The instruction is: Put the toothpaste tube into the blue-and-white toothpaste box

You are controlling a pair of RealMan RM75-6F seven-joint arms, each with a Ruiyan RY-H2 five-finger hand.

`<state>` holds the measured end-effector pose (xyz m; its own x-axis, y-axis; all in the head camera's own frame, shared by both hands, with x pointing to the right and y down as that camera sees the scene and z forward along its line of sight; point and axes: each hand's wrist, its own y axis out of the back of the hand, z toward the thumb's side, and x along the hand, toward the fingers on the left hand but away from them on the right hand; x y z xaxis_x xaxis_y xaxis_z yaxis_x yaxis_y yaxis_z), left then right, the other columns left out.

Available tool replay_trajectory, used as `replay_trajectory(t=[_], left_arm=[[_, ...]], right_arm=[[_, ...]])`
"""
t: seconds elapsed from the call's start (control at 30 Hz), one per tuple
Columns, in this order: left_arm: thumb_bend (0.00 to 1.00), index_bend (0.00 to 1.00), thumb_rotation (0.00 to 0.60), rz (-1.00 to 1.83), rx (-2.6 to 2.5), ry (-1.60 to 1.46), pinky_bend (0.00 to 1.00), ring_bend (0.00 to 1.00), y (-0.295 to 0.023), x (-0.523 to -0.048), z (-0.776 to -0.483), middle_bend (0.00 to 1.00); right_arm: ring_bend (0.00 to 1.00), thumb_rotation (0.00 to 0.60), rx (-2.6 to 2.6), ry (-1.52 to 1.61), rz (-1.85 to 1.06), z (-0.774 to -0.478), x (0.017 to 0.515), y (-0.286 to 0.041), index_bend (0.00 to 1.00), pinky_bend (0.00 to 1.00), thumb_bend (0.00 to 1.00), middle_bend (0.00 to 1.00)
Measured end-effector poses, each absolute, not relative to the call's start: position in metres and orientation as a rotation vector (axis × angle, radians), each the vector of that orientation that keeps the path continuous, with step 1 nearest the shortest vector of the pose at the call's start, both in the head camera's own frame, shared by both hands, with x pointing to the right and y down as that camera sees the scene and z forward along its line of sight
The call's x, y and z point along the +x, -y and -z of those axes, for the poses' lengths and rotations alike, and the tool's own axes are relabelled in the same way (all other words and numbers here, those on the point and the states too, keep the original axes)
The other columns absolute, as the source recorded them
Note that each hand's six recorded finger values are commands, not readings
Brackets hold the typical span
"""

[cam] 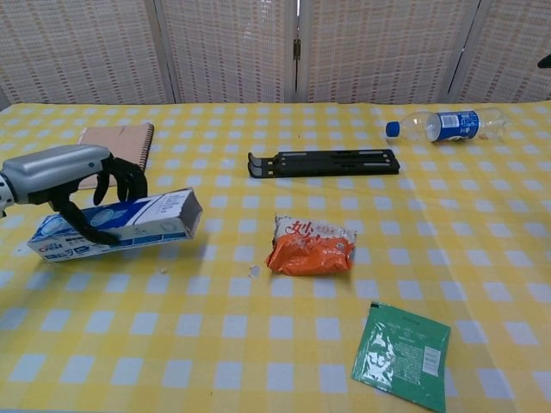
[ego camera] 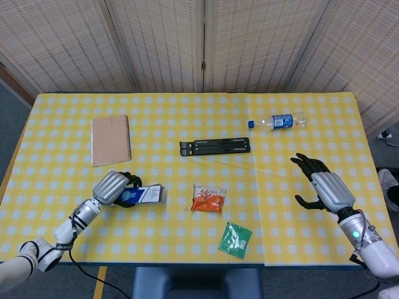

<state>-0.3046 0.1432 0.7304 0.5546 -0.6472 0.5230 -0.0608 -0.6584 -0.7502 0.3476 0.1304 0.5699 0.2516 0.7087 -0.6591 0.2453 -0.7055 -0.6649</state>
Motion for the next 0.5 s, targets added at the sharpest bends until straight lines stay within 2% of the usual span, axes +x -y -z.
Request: replay_trajectory(t=[0.07, 0.17, 0.27, 0.37, 0.5], left_arm=[[0.15, 0.38, 0.600, 1.119, -2.070, -0.523, 0.41, 0.32, -0.145, -0.307, -0.739, 0.43], [0.15, 0.22, 0.600, 1.155, -2.038, -0.492, 0.22, 0.14, -0.145, -0.309, -0.745, 0.25], [0.15, 0.10, 0.600, 1.163, -2.043, -0.522, 0.12, 0.02, -0.144, -0.309, -0.743, 0.09], [0.14, 0.04, 0.600, 1.152, -2.066, -0.576, 0.04, 0.00, -0.140, -0.309, -0.736, 0.01], [0.14, 0.03, 0.600, 1.115, -2.118, -0.663, 0.00, 0.00, -0.136, -0.307, -0.719, 0.00]], right_arm=[[0.00, 0.600, -2.105, 0.864, -1.449, -0.572, 0.347, -0.130, 0.00, 0.00, 0.39, 0.00], [0.00, 0.600, -2.116, 0.866, -1.449, -0.574, 0.346, -0.130, 0.00, 0.00, 0.39, 0.00], [0.00, 0.600, -2.121, 0.873, -1.454, -0.574, 0.348, -0.129, 0.00, 0.00, 0.39, 0.00], [0.00, 0.600, -2.121, 0.882, -1.449, -0.573, 0.349, -0.128, 0.00, 0.00, 0.39, 0.00], [0.00, 0.600, -2.130, 0.876, -1.447, -0.571, 0.350, -0.129, 0.00, 0.00, 0.39, 0.00]])
